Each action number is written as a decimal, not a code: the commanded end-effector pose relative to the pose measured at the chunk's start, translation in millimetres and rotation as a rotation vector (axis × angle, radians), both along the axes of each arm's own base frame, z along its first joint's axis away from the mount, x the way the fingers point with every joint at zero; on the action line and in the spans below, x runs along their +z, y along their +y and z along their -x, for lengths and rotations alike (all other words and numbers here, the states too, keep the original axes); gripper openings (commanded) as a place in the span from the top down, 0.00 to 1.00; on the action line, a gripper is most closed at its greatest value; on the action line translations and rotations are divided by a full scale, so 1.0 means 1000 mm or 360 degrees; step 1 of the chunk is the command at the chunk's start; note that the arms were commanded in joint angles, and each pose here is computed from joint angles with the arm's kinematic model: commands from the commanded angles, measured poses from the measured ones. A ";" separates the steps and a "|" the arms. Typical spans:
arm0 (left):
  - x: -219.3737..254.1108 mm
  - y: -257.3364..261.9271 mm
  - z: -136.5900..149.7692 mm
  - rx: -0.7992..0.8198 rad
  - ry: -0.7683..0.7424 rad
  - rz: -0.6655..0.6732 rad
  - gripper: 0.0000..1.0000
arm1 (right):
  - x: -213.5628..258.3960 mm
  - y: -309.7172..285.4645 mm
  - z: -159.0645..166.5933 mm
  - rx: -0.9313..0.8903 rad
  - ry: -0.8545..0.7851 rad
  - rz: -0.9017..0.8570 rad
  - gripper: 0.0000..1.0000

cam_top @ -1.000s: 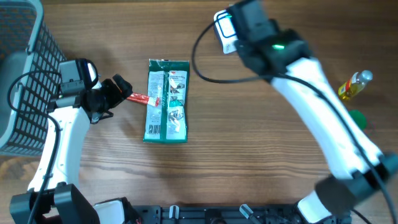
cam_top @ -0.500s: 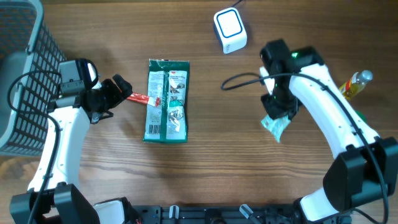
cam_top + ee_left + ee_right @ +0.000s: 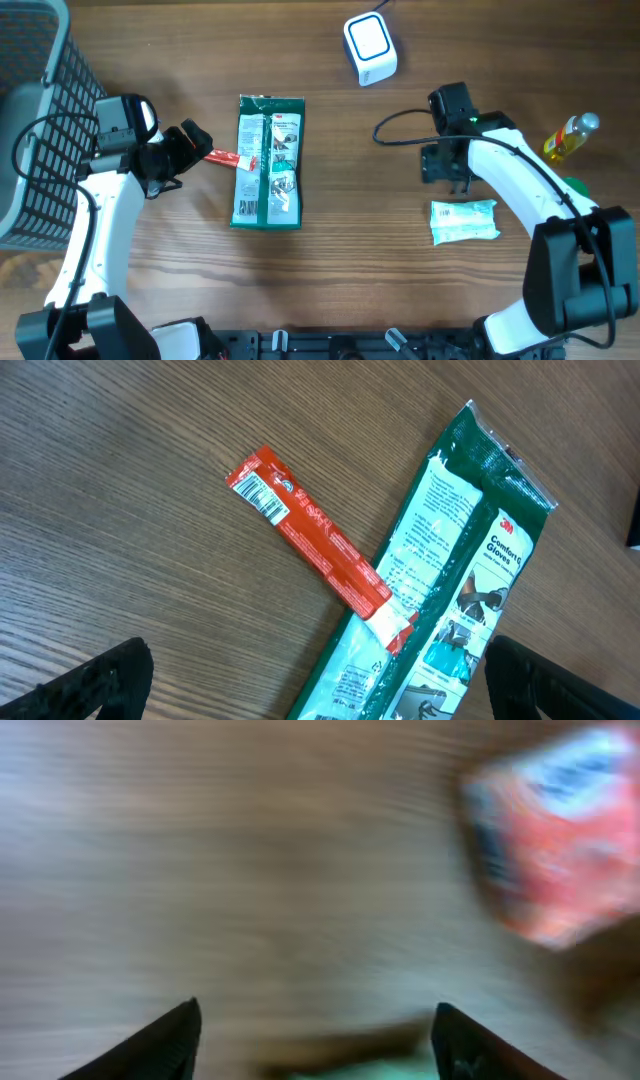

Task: Scan the item barcode
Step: 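Carry the pouch right and release it on the table, then move the right gripper left to the green glove packet and grasp it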

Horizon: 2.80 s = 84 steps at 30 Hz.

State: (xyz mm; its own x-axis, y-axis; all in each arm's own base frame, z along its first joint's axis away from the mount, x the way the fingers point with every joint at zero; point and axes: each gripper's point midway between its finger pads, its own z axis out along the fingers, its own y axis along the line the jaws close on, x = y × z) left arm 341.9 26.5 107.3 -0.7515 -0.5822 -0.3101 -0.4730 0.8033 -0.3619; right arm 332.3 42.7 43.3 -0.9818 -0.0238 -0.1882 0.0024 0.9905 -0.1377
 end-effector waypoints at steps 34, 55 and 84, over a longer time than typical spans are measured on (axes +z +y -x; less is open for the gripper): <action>0.006 0.000 -0.003 0.0005 -0.0029 0.0006 0.00 | -0.038 0.028 0.149 -0.0485 0.0692 0.0042 0.86; 0.006 0.000 -0.003 0.0005 -0.0029 0.0006 0.00 | -0.037 -0.007 0.054 -0.0464 0.0197 -0.0016 0.66; 0.006 0.000 -0.003 0.0005 -0.0029 0.0006 0.00 | -0.045 0.319 0.012 0.0423 -0.0510 -0.0832 0.52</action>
